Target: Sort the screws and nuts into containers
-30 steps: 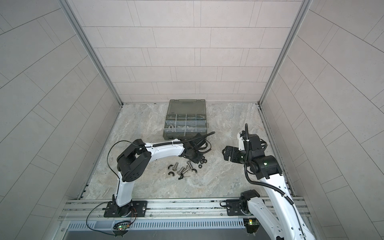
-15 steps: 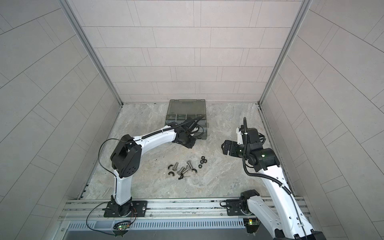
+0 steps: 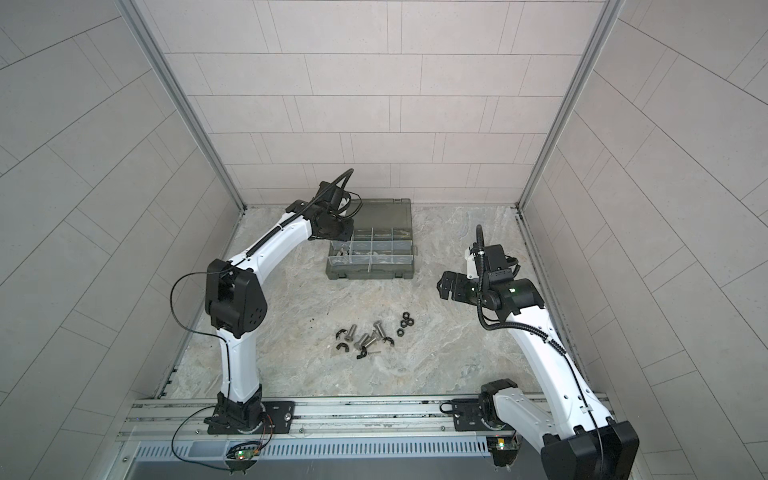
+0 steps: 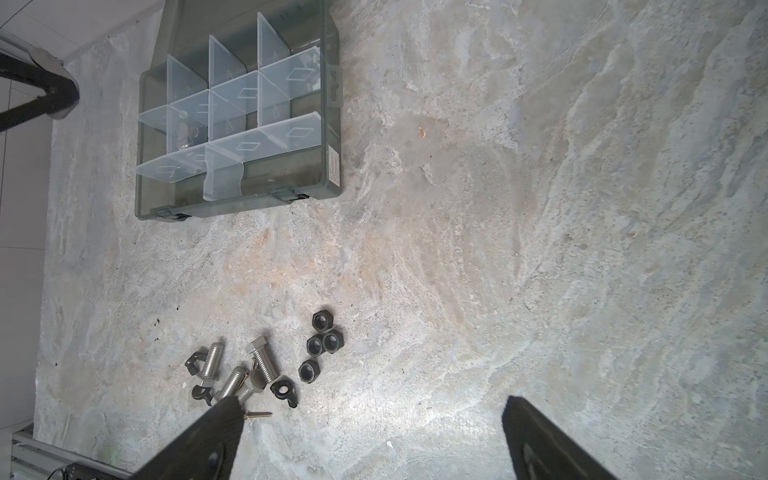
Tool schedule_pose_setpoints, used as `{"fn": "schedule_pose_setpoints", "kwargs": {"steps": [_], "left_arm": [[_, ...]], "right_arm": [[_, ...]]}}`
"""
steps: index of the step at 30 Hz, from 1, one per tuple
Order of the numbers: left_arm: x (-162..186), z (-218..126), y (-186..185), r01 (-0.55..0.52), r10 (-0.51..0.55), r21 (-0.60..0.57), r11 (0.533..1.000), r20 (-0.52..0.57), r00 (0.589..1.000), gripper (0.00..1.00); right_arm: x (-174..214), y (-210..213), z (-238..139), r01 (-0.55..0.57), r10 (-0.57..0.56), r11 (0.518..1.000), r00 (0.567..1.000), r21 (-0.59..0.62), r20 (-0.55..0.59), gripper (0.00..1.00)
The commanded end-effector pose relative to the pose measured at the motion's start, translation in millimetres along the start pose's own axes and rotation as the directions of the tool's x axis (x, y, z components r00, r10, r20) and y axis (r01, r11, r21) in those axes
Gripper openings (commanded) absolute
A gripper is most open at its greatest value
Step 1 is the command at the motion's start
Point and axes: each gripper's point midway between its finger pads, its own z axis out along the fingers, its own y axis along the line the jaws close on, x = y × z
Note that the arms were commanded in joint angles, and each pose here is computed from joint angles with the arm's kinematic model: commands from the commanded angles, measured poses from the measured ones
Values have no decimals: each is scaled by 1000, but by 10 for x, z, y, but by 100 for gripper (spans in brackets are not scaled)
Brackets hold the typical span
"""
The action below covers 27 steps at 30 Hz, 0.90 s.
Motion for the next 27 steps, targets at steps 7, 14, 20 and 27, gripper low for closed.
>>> {"fn": "schedule_pose_setpoints", "kwargs": {"steps": [7, 14, 20, 27], "left_arm": [[156, 310, 389, 37, -43, -58, 998, -97, 994, 18], [230, 483, 447, 33, -42, -72, 997, -130, 991, 19], [280, 577, 475, 31, -42, -76, 997, -149, 988, 19], [364, 649, 472, 28, -40, -68, 997, -175, 984, 36]], "right_arm": [[-100, 24, 71, -14, 14, 1000, 1000, -8, 15, 99], [-104, 40, 71, -13, 13, 1000, 1000, -14, 11, 99], [-110, 20, 66, -10, 10, 1000, 1000, -1, 12, 99], [-112, 9, 87, -9, 9, 1000, 1000, 4, 6, 99]]}}
